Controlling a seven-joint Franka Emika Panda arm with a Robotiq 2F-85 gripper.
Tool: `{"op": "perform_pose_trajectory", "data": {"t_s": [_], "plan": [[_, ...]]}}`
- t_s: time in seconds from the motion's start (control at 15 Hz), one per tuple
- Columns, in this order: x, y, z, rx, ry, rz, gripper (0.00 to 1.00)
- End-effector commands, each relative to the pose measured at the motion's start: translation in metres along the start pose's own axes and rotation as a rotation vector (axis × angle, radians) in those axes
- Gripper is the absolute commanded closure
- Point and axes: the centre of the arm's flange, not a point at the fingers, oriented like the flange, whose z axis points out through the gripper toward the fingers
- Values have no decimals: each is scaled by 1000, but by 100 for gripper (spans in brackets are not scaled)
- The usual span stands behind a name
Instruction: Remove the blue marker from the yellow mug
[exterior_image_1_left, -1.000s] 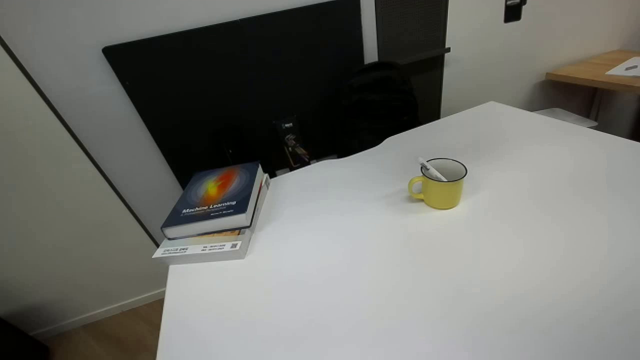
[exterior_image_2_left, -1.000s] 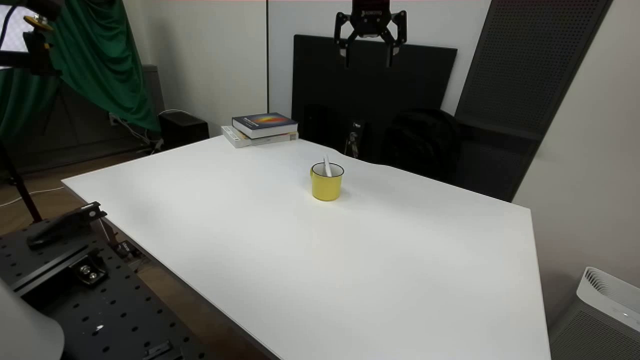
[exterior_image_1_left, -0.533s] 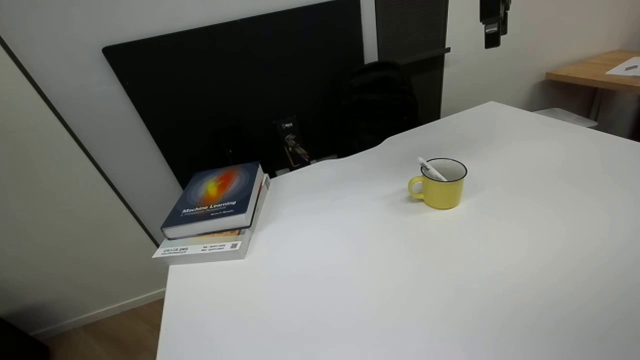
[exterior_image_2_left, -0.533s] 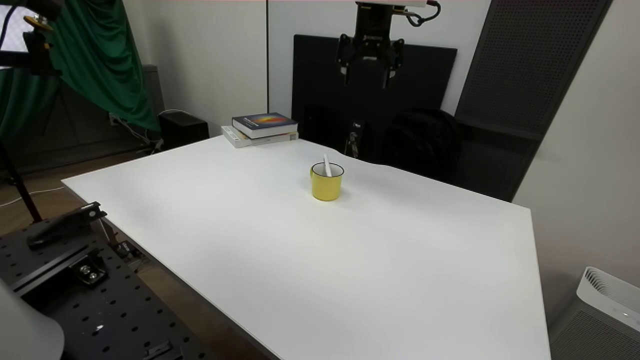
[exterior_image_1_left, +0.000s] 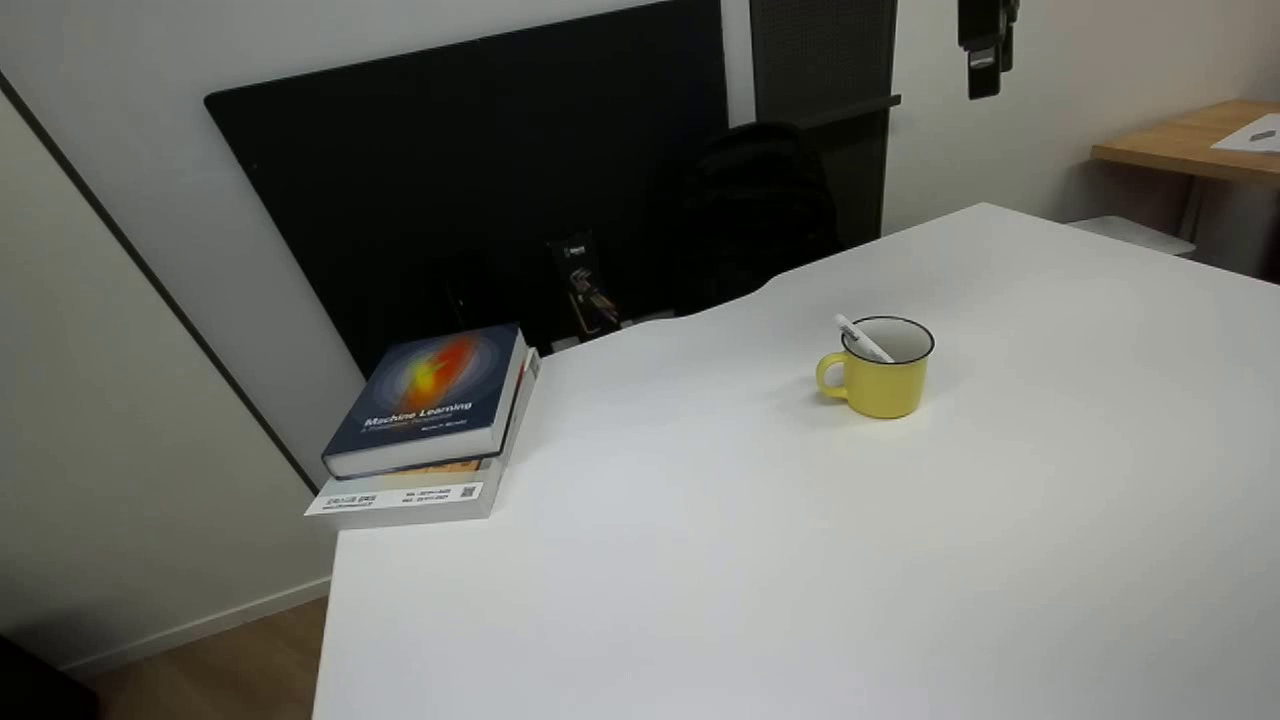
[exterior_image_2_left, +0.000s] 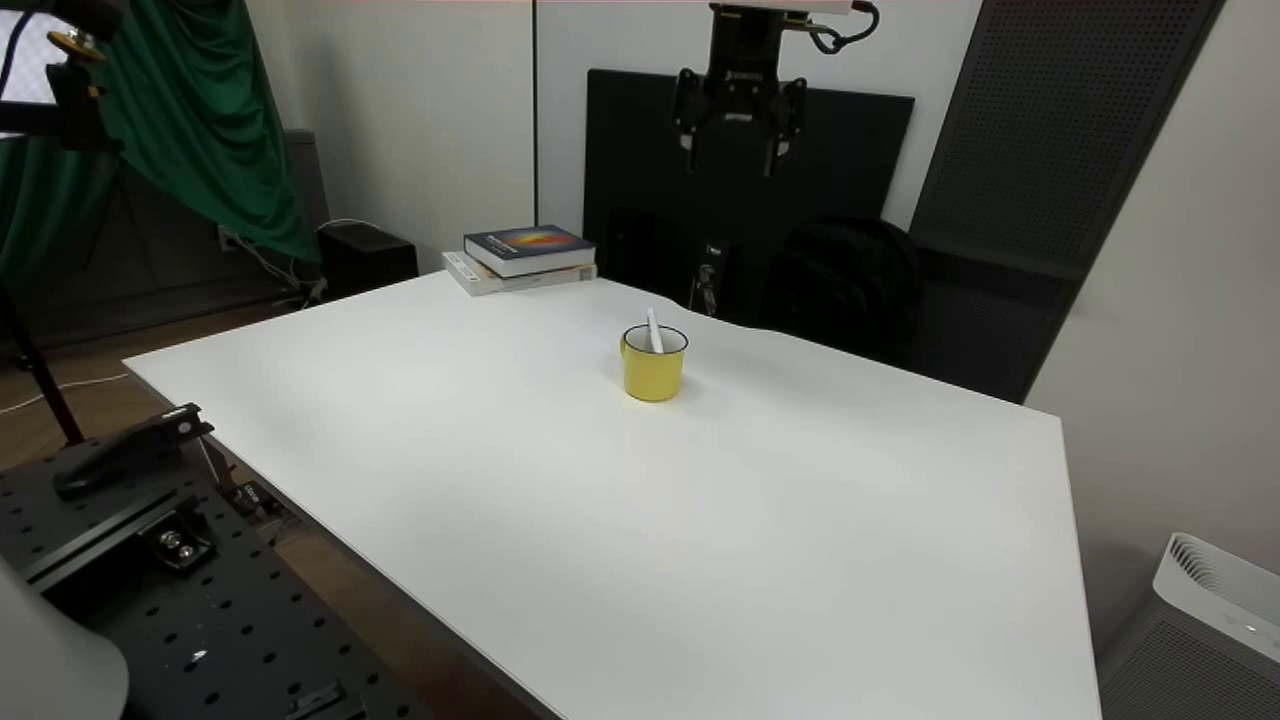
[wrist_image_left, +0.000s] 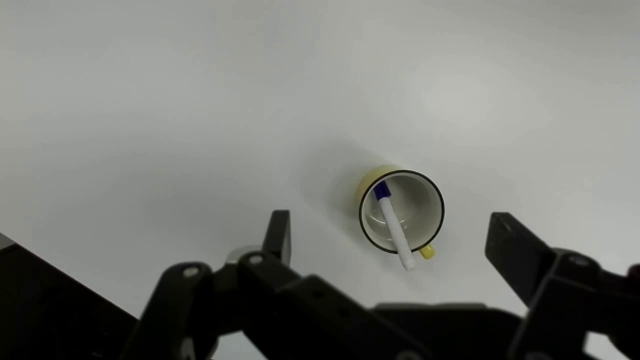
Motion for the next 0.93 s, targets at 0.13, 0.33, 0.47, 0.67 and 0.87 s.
{"op": "perform_pose_trajectory", "data": {"t_s": [0.13,0.33,0.47,0.67,0.87], "plan": [[58,-45,59,-83,-133,-141,0],[85,-79,93,-125,-210,-238,0],[98,-98,110,-166,-253,-296,0],[109,-115,130,-214,-278,-369,0],[119,-118,144,-235,-247,-396,0]]}}
